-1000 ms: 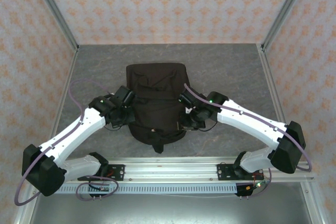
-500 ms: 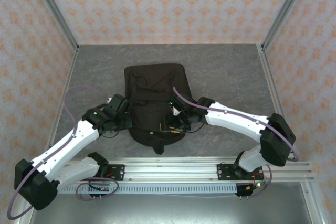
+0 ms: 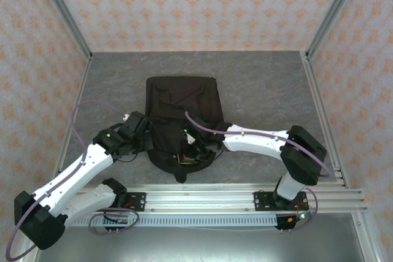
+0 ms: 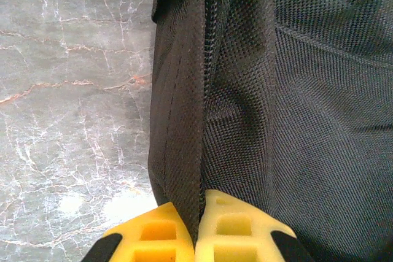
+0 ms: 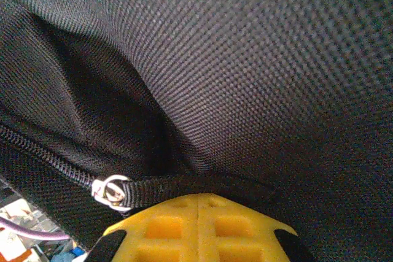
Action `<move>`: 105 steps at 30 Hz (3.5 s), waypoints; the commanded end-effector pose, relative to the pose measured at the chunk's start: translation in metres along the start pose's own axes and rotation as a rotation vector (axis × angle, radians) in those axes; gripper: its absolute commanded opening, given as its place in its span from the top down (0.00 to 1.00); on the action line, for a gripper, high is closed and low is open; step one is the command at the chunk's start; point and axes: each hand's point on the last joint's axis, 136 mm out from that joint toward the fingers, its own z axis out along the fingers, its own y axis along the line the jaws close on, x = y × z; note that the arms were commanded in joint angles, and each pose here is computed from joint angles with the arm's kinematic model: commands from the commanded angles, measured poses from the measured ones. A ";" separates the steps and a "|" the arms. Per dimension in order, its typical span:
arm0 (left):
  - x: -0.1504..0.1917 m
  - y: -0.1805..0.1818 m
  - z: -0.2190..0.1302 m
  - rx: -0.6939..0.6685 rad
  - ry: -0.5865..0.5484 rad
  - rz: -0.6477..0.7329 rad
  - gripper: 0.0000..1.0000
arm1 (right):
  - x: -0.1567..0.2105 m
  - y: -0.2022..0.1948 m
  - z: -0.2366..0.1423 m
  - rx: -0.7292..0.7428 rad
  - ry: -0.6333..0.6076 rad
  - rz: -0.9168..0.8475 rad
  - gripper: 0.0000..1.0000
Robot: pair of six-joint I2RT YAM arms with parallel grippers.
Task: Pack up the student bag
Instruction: Zip the student bag at the center of the table.
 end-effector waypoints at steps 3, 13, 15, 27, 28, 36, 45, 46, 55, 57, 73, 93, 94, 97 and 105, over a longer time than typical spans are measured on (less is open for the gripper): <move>-0.033 0.012 -0.025 -0.069 -0.169 0.017 1.00 | -0.025 0.026 -0.039 -0.074 -0.188 -0.027 1.00; -0.029 -0.001 -0.028 0.045 -0.186 0.035 1.00 | -0.034 0.014 -0.043 -0.145 -0.251 0.047 0.91; -0.029 -0.004 -0.029 0.077 -0.203 0.043 1.00 | -0.029 0.015 -0.030 -0.157 -0.189 0.063 0.59; -0.034 0.002 -0.030 0.067 -0.256 0.029 1.00 | -0.007 0.052 0.018 -0.223 0.007 -0.005 0.95; -0.034 0.002 -0.030 0.062 -0.258 0.028 1.00 | -0.009 0.051 0.015 -0.215 -0.009 -0.009 1.00; -0.048 0.003 -0.040 0.039 -0.308 0.015 1.00 | -0.047 0.031 -0.033 -0.210 -0.265 0.037 1.00; -0.052 0.016 -0.048 -0.032 -0.321 -0.011 0.76 | -0.066 0.025 -0.069 -0.311 -0.453 0.080 1.00; -0.049 0.013 -0.048 -0.022 -0.293 -0.007 0.62 | -0.064 0.024 -0.066 -0.295 -0.434 0.070 1.00; 0.042 0.001 -0.021 0.048 0.191 -0.314 0.24 | -0.044 -0.010 -0.040 0.021 -0.359 -0.067 1.00; 0.055 -0.006 -0.012 0.083 0.255 -0.405 0.22 | -0.044 -0.010 -0.038 0.020 -0.363 -0.071 1.00; 0.064 0.014 -0.037 0.066 0.224 -0.581 0.30 | -0.044 -0.020 -0.061 0.119 -0.447 -0.114 1.00; 0.088 -0.021 0.001 0.160 0.254 -0.693 0.37 | -0.046 -0.023 -0.060 0.117 -0.463 -0.105 1.00; 0.084 -0.025 0.004 0.159 0.247 -0.684 0.41 | -0.045 -0.024 -0.059 0.119 -0.460 -0.104 1.00; 0.069 -0.036 0.005 0.157 0.203 -0.621 0.61 | -0.044 -0.027 -0.061 0.126 -0.464 -0.101 1.00; 0.036 -0.030 0.004 0.165 0.003 -0.497 1.00 | -0.043 -0.027 -0.072 0.120 -0.501 -0.107 1.00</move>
